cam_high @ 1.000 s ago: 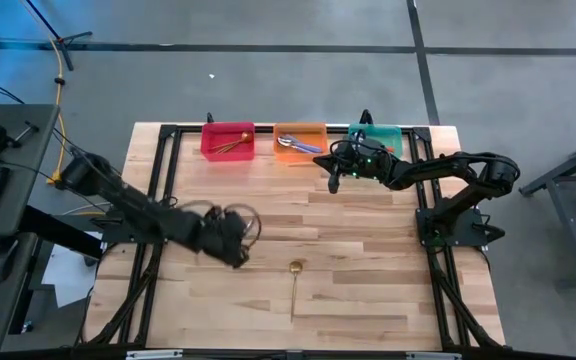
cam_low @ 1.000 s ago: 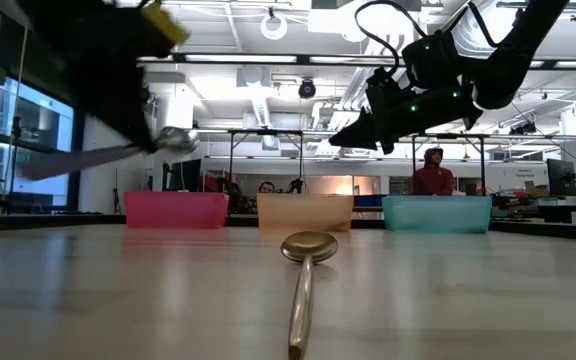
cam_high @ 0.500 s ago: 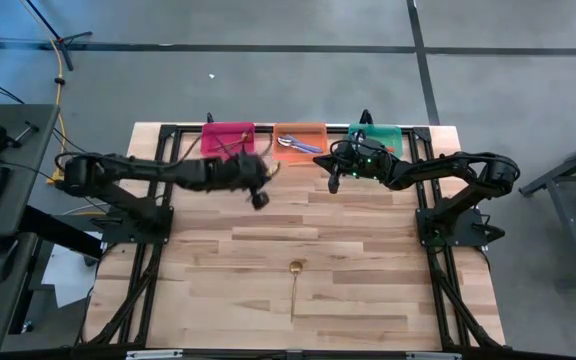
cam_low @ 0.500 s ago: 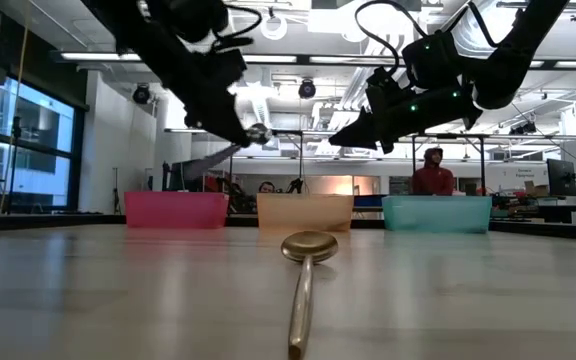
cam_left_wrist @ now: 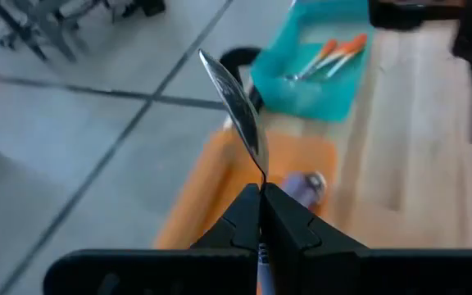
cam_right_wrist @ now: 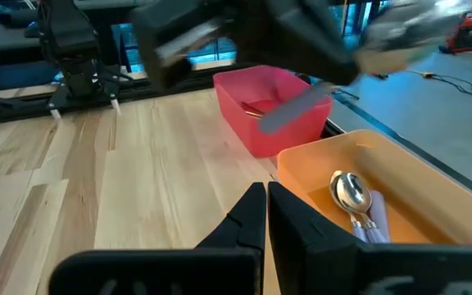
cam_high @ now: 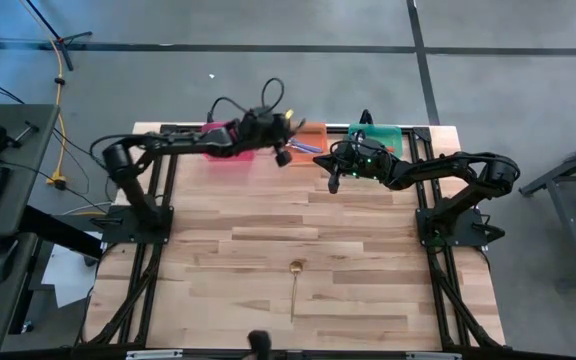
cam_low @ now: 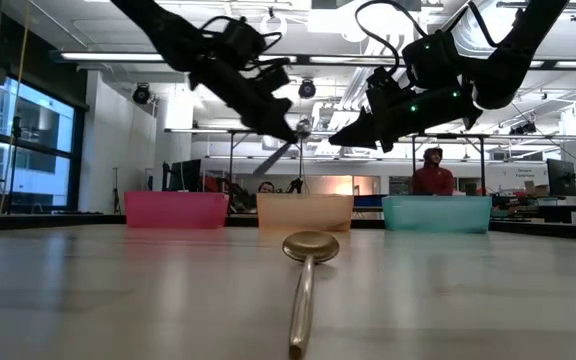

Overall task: Sort silverware by color (type)
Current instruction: Put the light violet spoon into the orange bin

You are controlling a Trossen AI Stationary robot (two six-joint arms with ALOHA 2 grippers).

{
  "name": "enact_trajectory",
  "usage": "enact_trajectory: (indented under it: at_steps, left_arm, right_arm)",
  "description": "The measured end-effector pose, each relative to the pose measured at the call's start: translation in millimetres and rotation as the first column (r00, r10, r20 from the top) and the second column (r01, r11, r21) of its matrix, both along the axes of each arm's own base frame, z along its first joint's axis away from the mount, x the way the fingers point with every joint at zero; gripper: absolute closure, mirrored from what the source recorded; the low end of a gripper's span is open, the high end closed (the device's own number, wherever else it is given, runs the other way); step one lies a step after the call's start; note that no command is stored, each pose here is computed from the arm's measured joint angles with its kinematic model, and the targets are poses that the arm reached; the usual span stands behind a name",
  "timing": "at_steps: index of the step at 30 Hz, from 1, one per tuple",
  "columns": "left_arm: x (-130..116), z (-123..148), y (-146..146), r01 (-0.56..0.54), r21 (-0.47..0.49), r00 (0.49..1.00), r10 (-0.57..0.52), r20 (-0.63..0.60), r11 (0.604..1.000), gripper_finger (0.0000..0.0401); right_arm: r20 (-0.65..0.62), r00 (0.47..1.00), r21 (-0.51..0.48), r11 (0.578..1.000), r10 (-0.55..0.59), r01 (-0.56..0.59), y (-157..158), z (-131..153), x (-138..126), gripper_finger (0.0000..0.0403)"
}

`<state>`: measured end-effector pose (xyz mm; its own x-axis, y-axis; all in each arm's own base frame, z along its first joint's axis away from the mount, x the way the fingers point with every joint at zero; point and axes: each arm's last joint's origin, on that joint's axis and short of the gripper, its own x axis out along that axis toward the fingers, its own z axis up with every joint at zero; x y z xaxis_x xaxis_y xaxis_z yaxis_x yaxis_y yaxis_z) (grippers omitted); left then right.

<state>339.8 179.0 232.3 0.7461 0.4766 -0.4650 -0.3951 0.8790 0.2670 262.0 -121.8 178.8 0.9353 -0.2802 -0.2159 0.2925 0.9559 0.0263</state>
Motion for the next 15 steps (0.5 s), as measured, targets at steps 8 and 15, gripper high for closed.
enact_trajectory:
  at_steps: [8,15]
  left_arm:
    - [39,-10,29,0.072,0.095,0.996,-0.066,-0.061,0.993,0.0401]
    - [57,-37,38,0.108,0.084,0.988,-0.097,-0.121,0.991,0.0401]
  right_arm:
    - [-0.001,1.000,0.000,1.000,0.000,0.000,0,0,0,0.0403]
    - [-0.003,1.000,0.001,1.000,0.000,0.000,0,0,0,0.0403]
